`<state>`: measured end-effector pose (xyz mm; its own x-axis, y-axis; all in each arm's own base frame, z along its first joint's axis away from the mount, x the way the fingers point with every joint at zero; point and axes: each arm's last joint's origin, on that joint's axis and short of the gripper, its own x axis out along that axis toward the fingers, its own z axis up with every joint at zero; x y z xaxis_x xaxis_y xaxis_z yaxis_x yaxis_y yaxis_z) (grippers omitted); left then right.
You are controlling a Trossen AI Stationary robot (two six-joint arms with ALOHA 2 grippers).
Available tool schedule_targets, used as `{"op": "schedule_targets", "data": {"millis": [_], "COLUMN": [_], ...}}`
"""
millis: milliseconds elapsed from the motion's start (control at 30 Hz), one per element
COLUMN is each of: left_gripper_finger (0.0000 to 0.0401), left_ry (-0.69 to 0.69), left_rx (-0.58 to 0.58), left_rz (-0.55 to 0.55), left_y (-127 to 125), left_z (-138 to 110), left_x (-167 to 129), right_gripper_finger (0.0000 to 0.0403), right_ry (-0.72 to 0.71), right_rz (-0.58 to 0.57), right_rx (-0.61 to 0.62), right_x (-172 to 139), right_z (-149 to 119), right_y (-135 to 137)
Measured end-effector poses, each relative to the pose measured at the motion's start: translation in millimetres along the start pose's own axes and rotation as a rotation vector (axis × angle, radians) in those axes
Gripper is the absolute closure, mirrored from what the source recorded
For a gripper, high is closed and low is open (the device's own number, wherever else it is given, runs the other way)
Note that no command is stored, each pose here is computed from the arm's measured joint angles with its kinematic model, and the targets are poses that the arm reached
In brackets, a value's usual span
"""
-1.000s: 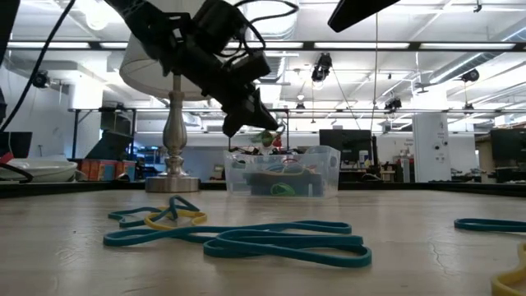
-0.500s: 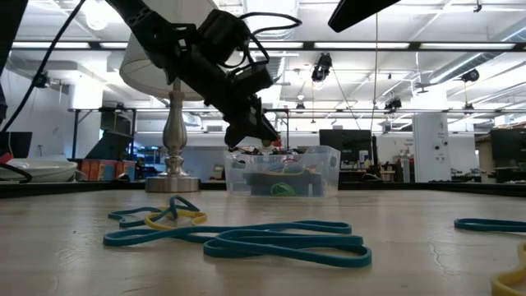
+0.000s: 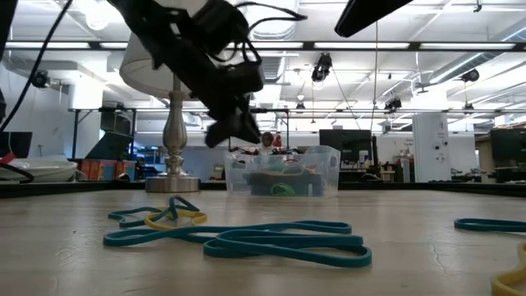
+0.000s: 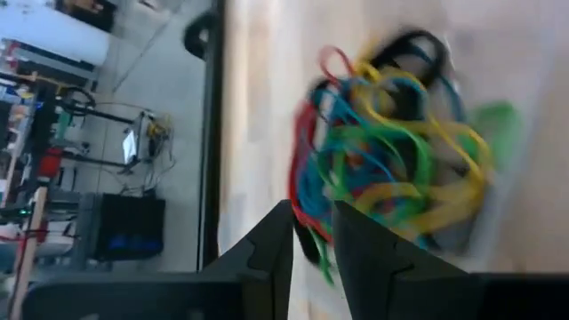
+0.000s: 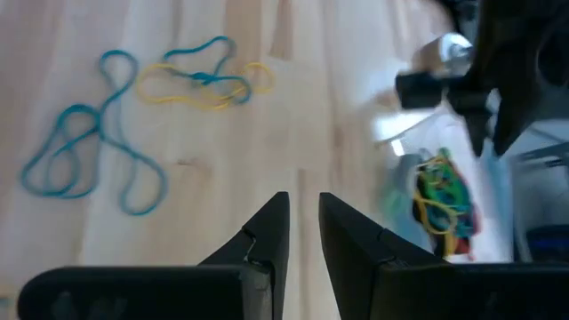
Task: Pick and place rubber bands into bin
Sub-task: Put the blue rubber bands into the bin
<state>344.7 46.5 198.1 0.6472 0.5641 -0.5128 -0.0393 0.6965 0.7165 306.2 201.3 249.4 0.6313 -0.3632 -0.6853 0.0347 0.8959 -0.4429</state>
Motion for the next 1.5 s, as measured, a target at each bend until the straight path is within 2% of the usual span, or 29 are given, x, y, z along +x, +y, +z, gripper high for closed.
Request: {"op": "schedule_targets", "data": {"millis": [200, 400, 667, 867, 1000, 1100, 1200, 1500], "left_gripper_finger": [0.0335, 0.0335, 0.0335, 0.0335, 0.0335, 0.0335, 0.0335, 0.0335], "left_ry": [0.009, -0.041, -0.17, -0.234, -0.247, -0.248, -0.245, -0.245], "left_rx": [0.004, -0.054, -0.047, -0.062, -0.098, -0.098, -0.096, -0.097], "left_rz": [-0.094, -0.195, -0.303, -0.318, -0.319, -0.321, -0.322, -0.322], "left_y": [-12, -27, -60, -66, -64, -64, -65, -65], "left_z": [6, 6, -12, -23, -27, -30, -32, -32], "left_x": [-44, -95, -143, -156, -159, -160, -160, -160], "right_gripper_finger": [0.0344, 0.0344, 0.0344, 0.0344, 0.0344, 0.0344, 0.0344, 0.0344], "right_ry": [0.04, 0.212, 0.406, 0.38, 0.316, 0.324, 0.348, 0.225], "right_rz": [0.045, 0.161, 0.254, 0.341, 0.399, 0.498, 0.561, 0.598], "right_rx": [0.101, 0.225, 0.331, 0.341, 0.29, 0.224, 0.213, 0.169], "right_x": [5, 22, 36, 33, 29, 24, 19, 18], "right_z": [-10, -45, -84, -84, -78, -80, -82, -75], "right_y": [5, 18, 28, 38, 45, 52, 58, 65]}}
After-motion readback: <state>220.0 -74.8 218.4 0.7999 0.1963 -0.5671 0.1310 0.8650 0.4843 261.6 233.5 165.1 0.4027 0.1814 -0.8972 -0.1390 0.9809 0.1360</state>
